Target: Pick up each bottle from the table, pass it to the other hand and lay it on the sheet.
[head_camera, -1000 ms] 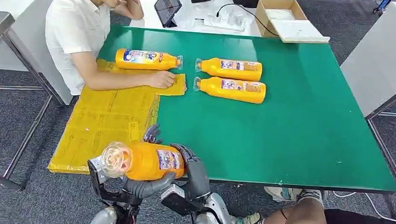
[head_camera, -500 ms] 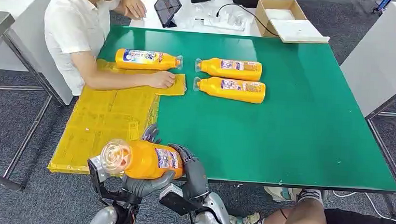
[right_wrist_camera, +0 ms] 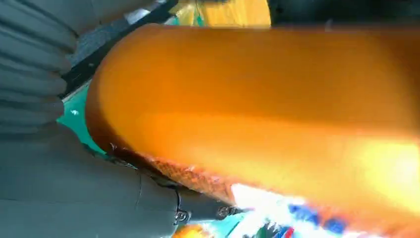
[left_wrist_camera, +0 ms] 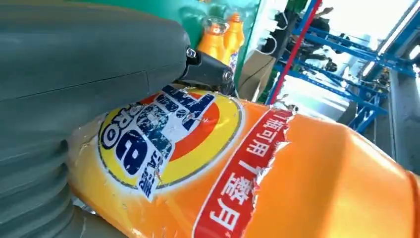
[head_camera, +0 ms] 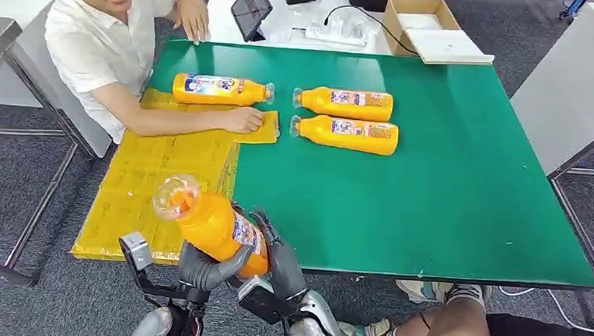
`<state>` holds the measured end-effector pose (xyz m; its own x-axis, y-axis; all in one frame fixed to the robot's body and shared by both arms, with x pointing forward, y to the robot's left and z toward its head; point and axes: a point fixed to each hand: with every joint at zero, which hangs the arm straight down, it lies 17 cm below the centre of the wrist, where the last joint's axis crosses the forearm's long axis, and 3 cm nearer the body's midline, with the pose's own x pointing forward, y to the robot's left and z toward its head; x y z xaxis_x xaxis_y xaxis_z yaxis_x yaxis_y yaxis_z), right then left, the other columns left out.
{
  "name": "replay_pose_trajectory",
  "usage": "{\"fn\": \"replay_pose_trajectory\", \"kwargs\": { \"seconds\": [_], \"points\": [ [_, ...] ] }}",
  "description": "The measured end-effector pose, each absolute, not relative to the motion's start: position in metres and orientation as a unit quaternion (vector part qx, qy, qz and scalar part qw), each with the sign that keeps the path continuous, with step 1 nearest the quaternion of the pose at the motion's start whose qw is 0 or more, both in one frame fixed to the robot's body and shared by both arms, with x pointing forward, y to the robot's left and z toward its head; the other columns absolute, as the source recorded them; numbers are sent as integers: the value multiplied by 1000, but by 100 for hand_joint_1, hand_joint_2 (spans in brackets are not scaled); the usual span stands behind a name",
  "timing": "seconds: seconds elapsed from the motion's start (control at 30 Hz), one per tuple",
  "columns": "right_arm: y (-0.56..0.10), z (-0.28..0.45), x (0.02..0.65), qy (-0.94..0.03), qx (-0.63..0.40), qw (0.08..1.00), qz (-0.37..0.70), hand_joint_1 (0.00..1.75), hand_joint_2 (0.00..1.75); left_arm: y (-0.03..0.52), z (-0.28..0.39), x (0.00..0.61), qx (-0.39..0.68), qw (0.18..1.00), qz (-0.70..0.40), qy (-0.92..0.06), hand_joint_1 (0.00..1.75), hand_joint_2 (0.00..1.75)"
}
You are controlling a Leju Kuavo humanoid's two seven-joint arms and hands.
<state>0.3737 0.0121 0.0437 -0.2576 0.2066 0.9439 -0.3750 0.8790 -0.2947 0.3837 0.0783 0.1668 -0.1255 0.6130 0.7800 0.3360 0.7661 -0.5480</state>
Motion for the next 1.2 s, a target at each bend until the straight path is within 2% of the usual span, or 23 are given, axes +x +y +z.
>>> {"fn": "replay_pose_trajectory", "kwargs": {
  "seconds": [0.3,0.43,0.57,0.7,0.8,0.93,1.03,1.2],
  "points": [
    [-93,-1,335,-722,10,686,84,0,0,100,164,394,-330,584,116,-733,175,175],
    [-116,-6,335,-721,-5,690,65,0,0,119,158,406,-262,596,98,-753,175,175],
    [-128,-3,336,-726,-24,685,63,0,0,147,148,424,-135,616,51,-774,175,175],
    [-129,-3,337,-726,-26,684,62,0,0,150,147,425,-123,617,47,-776,175,175],
    [-142,2,339,-730,-44,680,53,0,0,180,150,439,-51,611,18,-789,175,175],
    [-144,3,338,-730,-46,680,51,0,0,181,150,440,-46,611,14,-790,175,175],
    [-151,7,340,-735,-67,672,55,0,0,200,153,447,94,589,-62,-800,175,175],
    [-155,18,343,-745,-88,658,66,0,0,223,170,473,323,508,-209,-771,175,175]
  ]
}}
